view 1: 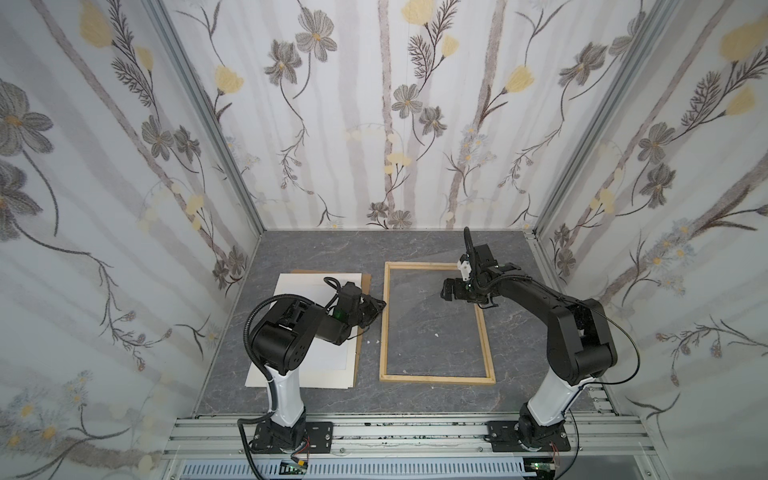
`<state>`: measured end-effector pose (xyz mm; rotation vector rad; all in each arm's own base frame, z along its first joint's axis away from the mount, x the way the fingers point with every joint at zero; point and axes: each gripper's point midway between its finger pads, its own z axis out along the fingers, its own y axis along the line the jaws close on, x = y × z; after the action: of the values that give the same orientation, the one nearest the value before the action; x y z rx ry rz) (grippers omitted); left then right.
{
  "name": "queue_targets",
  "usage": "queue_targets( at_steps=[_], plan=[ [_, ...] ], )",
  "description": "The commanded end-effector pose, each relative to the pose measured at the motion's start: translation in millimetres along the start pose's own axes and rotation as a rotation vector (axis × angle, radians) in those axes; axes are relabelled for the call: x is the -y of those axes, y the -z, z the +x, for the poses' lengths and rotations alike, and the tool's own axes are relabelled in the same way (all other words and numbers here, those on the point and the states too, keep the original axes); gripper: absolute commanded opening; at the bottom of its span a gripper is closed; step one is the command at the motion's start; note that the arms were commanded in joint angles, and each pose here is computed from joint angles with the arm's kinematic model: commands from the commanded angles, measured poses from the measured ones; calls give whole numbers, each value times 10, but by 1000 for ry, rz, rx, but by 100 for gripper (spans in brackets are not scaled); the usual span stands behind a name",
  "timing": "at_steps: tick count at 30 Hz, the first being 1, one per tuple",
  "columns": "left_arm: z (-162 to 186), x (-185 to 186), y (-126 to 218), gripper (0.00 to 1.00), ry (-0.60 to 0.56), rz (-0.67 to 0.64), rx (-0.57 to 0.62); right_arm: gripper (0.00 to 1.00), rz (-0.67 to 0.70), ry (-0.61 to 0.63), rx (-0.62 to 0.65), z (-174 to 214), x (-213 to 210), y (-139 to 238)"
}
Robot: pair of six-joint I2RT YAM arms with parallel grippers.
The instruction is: Put the photo into the frame
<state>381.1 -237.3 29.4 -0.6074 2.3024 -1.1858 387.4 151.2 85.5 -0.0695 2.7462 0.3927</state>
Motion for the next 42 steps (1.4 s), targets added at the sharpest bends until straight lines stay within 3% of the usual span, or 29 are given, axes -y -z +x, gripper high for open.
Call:
queue_targets(
  at_steps=[1,9,17,22,26,32,35,39,42],
  plan=[
    [27,0,33,23,17,-1,-24,100,109,34,-10,18,169,88],
    [-20,33,62,23,16,5,-13,100,148,77,-72,155,191,2],
    [-61,63,92,23,16,11,-4,100,323,111,-11,-66,357,242],
    [-69,71,98,23,16,13,-3,100,338,123,11,-141,350,370],
    [-61,67,96,23,17,15,-6,100,223,132,71,-201,112,497],
    [-42,51,79,23,20,15,-13,100,-118,175,105,-247,-494,502],
    [-29,35,79,23,20,13,-14,100,-216,178,93,-351,-687,397],
    [2,24,91,23,22,13,-15,89,-340,157,55,-518,-946,148],
    [31,-1,97,23,22,9,-18,88,-374,182,48,-669,-1140,-42]
  ],
)
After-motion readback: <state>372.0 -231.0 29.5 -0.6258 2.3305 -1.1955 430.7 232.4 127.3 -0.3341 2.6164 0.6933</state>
